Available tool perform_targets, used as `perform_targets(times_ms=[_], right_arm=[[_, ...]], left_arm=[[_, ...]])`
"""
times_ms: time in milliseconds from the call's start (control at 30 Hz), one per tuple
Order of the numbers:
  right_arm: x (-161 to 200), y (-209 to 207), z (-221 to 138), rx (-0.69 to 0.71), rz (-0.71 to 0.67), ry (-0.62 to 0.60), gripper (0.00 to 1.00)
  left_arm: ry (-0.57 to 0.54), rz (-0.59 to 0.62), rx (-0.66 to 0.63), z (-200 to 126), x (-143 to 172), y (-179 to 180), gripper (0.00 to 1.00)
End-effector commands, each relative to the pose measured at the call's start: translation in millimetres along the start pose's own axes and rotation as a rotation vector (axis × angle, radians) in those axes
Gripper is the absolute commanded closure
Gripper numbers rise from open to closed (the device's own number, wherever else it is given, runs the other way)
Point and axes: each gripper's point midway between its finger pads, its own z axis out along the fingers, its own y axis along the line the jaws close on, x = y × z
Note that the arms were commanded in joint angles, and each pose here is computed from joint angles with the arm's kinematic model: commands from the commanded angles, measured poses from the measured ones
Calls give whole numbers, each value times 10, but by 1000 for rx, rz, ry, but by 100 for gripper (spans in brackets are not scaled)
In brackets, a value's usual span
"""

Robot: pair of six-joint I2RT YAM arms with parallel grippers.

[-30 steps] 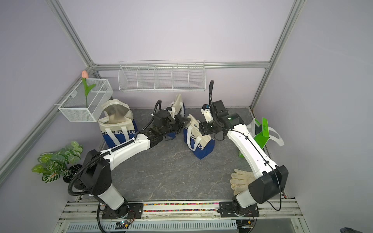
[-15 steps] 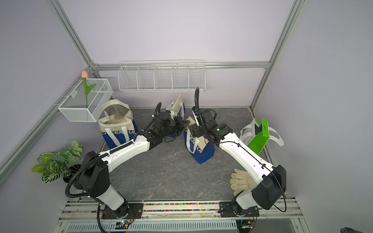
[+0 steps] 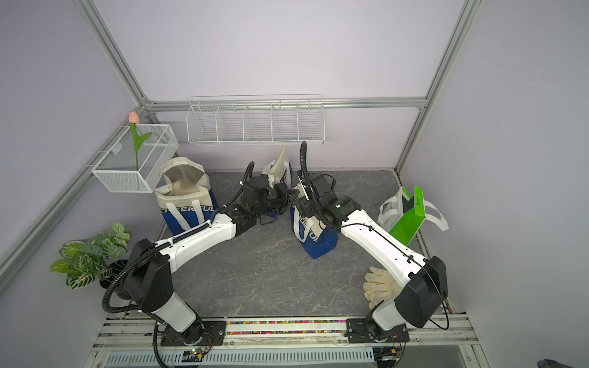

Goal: Open the takeout bag
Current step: Open the takeout bag at the center of the board.

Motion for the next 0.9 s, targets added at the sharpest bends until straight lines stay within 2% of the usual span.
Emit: perform_targets(times_ms=[0, 167, 367, 433, 633, 733, 867], right_arm=[[156, -136, 136, 107, -18, 40, 12], [390, -300, 282, 115, 40, 80, 19], [538, -323, 369, 102, 33, 123, 16], [537, -304, 351, 87, 43, 120, 14], [441, -137, 148, -51, 89, 79, 18], [451, -53, 58, -116, 100, 85, 26], [569, -32, -23, -145, 118, 114, 46]], left_arm=[[2, -17, 109, -161, 1, -385, 100], [2, -87, 156, -369, -4, -588, 100], [-23, -112, 196, -648, -40, -811, 100], [-41, -108, 185, -690, -63, -803, 100], [-38, -110, 109, -537, -49, -487, 100], [-34, -109, 82, -447, -60, -351, 100], [-21, -114, 64, -353, -94, -224, 100]])
